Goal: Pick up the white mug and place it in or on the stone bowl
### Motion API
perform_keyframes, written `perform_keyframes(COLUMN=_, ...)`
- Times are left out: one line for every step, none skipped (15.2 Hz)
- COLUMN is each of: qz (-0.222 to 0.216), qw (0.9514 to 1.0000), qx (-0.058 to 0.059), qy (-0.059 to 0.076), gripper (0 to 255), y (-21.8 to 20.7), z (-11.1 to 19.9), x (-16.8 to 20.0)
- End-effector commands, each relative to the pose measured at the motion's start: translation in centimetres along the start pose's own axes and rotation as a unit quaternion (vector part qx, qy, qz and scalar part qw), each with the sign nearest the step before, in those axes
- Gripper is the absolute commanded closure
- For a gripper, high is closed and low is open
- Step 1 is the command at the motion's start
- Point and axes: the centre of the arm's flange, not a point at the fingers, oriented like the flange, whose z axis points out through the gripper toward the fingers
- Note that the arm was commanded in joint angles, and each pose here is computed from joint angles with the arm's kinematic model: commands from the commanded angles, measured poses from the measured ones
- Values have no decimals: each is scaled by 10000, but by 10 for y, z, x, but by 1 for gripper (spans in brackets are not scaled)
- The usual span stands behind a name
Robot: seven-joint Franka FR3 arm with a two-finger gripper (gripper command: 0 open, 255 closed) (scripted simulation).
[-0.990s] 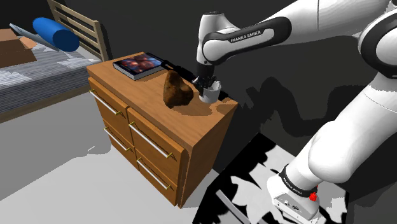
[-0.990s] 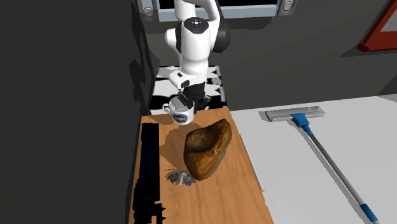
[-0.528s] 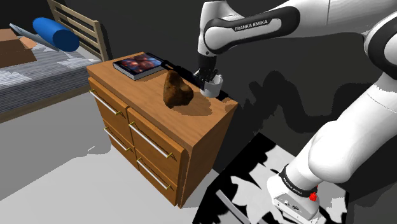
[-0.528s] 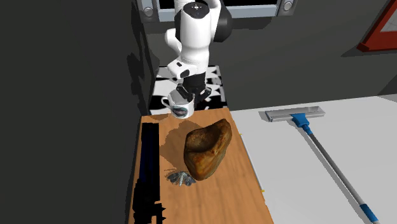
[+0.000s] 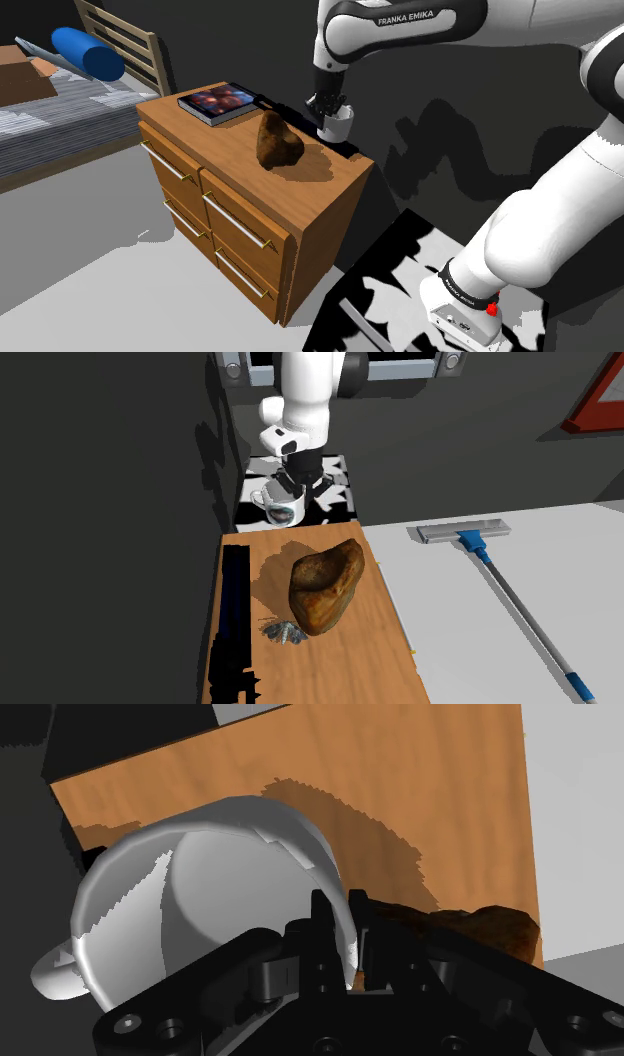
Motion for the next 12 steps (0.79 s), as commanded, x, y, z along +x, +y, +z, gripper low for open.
perform_keyframes(qz=0, qw=10000, qx=0, qy=-1, gripper=255, y=0, z=-11, x=0)
perform_keyframes(qz=0, qw=10000, qx=0, qy=-1, gripper=255, y=1, z=-16, x=0)
perform_keyframes(qz=0, qw=10000, qx=0, qy=-1, gripper=255, y=1, z=-21, x=0)
perform_keyframes(qz=0, qw=10000, qx=0, qy=-1, gripper=255, y=1, z=-27, x=0)
perform_keyframes(qz=0, qw=10000, qx=0, qy=-1, gripper=255, y=1, z=-32, x=-1)
perform_keyframes(qz=0, qw=10000, qx=0, qy=-1, gripper=255, y=2, z=-37, x=-1)
perform_keyframes(qz=0, qw=10000, qx=0, qy=-1, gripper=255, y=2, z=-42, x=-1)
perform_keyframes(qz=0, qw=10000, qx=0, qy=-1, gripper=255, y=2, z=-48, x=-1)
perform_keyframes(qz=0, qw=10000, qx=0, qy=-1, gripper=255, y=2, z=-53, x=-1)
perform_keyframes(qz=0, qw=10000, qx=0, qy=-1, gripper=255, y=3, z=-58, x=-1)
perform_keyframes(qz=0, qw=10000, qx=0, qy=-1, gripper=255, y=3, z=-63, x=-1)
perform_keyframes(qz=0, qw=10000, qx=0, qy=-1, gripper=255, y=3, z=-68, x=-1)
